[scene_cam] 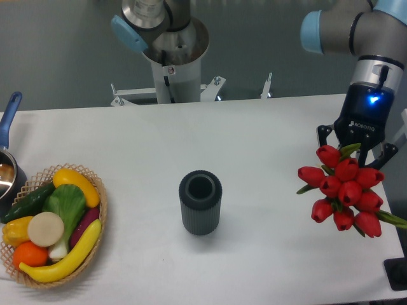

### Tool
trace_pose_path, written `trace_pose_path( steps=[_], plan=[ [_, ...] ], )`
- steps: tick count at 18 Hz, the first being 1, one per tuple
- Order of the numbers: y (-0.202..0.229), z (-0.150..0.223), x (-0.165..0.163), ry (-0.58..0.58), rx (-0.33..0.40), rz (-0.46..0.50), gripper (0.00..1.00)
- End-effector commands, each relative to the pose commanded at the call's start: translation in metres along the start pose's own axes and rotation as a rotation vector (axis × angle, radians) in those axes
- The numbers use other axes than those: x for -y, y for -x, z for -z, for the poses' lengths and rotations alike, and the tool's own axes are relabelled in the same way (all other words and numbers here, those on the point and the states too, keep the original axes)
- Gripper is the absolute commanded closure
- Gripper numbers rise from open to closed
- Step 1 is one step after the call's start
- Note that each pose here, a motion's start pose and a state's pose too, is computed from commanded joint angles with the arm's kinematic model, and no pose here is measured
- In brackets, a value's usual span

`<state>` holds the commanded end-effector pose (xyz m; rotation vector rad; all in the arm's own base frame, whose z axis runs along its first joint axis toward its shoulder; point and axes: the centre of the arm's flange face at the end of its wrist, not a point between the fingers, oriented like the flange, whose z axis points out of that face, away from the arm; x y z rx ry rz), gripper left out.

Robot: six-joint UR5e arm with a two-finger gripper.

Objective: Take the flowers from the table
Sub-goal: 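Lift the gripped tulip bunch up off the table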

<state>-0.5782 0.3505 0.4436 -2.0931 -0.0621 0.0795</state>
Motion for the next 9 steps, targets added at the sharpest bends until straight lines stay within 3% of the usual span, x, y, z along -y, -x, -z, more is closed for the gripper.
trace_pose_path(
  steps=[9],
  plan=[
    [0.0009,0.0014,0.0011,-0.002,0.002,-0.002,0.65]
  ],
)
